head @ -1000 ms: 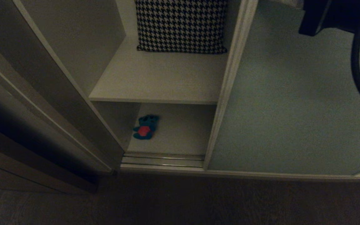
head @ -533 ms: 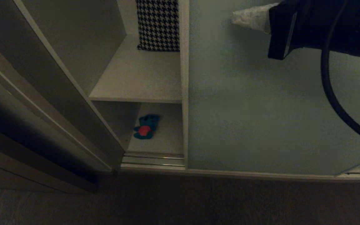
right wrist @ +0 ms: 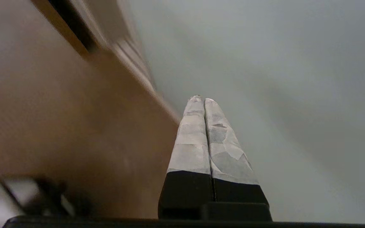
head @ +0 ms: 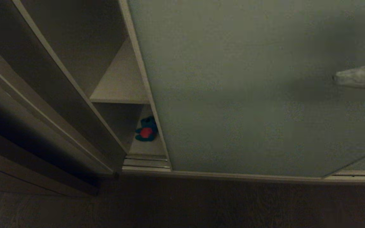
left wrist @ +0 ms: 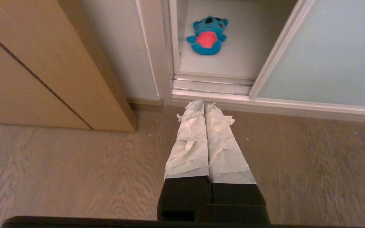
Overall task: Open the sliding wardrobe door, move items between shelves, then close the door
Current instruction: Close the door
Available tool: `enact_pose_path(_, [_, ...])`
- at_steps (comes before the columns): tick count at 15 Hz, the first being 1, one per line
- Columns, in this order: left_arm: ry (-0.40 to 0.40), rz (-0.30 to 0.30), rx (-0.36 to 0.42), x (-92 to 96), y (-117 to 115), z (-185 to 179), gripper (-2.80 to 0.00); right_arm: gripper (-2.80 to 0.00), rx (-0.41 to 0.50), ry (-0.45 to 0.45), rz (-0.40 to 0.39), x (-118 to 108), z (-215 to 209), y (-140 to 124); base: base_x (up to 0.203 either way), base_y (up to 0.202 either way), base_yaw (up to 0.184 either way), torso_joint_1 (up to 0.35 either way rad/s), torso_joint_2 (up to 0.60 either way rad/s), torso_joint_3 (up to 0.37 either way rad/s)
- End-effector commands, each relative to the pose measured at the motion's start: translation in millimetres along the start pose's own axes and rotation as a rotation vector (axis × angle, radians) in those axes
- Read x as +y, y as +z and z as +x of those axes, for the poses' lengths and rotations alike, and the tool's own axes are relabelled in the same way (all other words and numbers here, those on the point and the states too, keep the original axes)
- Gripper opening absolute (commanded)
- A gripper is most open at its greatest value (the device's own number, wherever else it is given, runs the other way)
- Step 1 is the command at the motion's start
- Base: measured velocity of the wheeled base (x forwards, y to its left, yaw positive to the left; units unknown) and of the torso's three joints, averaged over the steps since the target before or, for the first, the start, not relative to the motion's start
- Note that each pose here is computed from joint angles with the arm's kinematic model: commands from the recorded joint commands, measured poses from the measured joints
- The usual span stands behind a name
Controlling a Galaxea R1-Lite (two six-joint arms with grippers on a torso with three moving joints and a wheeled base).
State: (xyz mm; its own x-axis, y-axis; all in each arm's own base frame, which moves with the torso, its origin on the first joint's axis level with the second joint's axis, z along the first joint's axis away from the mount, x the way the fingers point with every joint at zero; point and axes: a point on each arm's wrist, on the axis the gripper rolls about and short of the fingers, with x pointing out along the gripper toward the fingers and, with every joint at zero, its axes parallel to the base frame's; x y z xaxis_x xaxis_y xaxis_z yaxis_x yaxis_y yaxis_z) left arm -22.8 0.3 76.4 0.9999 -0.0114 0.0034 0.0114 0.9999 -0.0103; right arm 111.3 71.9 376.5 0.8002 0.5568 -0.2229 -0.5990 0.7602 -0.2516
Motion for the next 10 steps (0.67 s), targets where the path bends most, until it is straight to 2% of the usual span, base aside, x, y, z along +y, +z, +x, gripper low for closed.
enact_pose_path(1, [-0.001, 0.0, 0.002, 0.0, 0, 0, -2.8, -2.8, 0.081, -0.136, 0.049, -8, -48, -21, 0.0, 0.0, 0.0, 0.0, 0.0, 0.0])
enact_pose_path(3, [0.001, 0.0, 0.0, 0.0, 0, 0, -2.8, -2.8, 0.199, -0.251, 0.131, -8, -72, -40, 0.0, 0.0, 0.0, 0.0, 0.0, 0.0])
enact_pose_path(5, [-0.001, 0.0, 0.002, 0.0, 0, 0, -2.8, -2.8, 0.267, -0.37, 0.224, -4, -87, -56, 0.0, 0.0, 0.0, 0.0, 0.0, 0.0])
enact_pose_path(7, [-0.001, 0.0, 0.002, 0.0, 0, 0, -2.8, -2.8, 0.309, -0.538, 0.344, -5, -91, -70, 0.0, 0.0, 0.0, 0.0, 0.0, 0.0])
enact_pose_path(8, [-0.001, 0.0, 0.002, 0.0, 0, 0, -2.8, -2.8, 0.302, -0.637, 0.422, -12, -90, -75, 0.0, 0.0, 0.0, 0.0, 0.0, 0.0])
enact_pose_path(10, [0.0, 0.0, 0.001, 0.0, 0, 0, -2.8, -2.8, 0.193, -0.832, 0.543, -37, -89, -77, 0.0, 0.0, 0.0, 0.0, 0.0, 0.0])
